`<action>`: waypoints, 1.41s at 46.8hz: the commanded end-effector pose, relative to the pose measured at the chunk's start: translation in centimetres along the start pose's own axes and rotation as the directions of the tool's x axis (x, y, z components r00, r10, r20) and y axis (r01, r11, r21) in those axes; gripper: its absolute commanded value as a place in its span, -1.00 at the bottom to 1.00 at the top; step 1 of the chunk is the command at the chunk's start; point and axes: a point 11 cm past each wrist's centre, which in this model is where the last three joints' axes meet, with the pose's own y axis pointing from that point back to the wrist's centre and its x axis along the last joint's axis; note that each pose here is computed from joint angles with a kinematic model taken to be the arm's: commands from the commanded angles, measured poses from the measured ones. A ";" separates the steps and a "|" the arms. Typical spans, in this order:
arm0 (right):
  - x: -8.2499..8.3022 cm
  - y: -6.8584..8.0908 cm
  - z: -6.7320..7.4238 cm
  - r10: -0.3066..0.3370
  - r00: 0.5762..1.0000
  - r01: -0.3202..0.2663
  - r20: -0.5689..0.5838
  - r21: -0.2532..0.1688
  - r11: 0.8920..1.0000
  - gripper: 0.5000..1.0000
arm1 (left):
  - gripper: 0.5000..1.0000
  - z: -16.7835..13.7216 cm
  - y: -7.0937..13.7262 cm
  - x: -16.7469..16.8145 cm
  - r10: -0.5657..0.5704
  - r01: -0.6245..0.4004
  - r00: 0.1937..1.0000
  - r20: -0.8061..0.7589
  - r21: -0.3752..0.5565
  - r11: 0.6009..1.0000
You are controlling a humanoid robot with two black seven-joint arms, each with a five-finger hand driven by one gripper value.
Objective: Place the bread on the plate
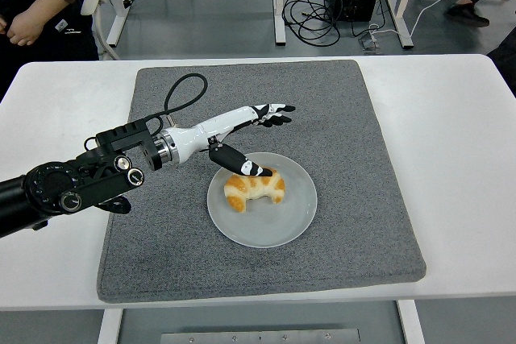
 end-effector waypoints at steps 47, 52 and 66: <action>0.0 0.0 0.0 -0.001 1.000 0.001 0.000 0.000 1.000 1.00 | 0.79 -4.1 5.4 12.4 0.236 -0.222 0.678 -0.696 0.112 0.969; 0.0 0.0 0.0 -0.001 1.000 0.001 0.000 0.000 1.000 1.00 | 0.79 -4.3 6.1 12.3 0.219 -0.269 0.637 -0.739 0.053 0.962; 0.0 0.0 0.0 -0.001 1.000 0.001 0.002 0.000 1.000 1.00 | 0.80 -5.7 7.2 10.9 0.225 -0.348 0.581 -0.782 0.011 0.937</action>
